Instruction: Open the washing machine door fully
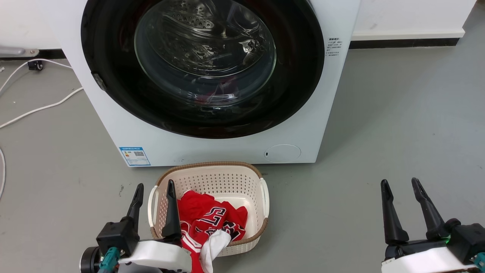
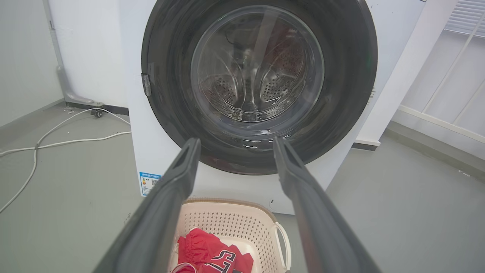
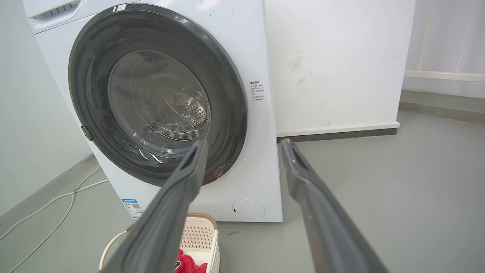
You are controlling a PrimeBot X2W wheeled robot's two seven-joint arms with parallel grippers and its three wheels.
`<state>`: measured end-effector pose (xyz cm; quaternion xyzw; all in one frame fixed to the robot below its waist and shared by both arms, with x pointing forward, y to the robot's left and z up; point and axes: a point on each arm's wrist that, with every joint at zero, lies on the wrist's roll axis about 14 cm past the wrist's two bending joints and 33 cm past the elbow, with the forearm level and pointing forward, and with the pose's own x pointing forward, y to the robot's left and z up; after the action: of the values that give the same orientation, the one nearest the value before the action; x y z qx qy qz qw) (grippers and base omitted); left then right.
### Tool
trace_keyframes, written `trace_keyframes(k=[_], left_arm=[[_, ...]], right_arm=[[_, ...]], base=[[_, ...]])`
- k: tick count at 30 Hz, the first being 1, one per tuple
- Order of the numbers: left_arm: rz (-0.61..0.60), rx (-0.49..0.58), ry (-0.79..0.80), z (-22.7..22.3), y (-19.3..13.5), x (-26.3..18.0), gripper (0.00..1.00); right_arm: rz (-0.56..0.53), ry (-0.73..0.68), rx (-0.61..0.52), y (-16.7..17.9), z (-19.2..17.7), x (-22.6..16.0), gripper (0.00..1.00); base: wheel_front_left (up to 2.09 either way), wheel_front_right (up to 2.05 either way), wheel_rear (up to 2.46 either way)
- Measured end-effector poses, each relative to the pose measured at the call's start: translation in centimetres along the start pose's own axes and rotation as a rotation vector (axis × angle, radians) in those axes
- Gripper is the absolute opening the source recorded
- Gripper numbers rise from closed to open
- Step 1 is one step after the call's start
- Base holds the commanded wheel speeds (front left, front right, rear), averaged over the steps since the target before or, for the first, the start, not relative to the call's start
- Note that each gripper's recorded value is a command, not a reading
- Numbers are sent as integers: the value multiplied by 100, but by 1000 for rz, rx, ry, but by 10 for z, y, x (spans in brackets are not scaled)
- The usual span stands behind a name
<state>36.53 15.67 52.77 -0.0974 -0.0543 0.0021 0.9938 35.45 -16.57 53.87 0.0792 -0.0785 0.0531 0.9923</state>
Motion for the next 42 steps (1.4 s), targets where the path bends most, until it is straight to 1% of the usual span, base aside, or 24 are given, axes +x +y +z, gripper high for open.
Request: trace_keyframes(k=[13, 27, 42], left_arm=[[-19, 95, -17, -1, -5, -4, 100], [-32, 170, -38, 0, -7, -7, 100], [-23, 173, -21, -6, -5, -9, 100]], right_arm=[[31, -10, -101, 6, 1, -2, 100], [57, -13, -162, 12, -1, -6, 100], [25, 15, -92, 4, -11, -9, 100]], base=[[0, 0, 0], [0, 0, 0], [0, 0, 0]])
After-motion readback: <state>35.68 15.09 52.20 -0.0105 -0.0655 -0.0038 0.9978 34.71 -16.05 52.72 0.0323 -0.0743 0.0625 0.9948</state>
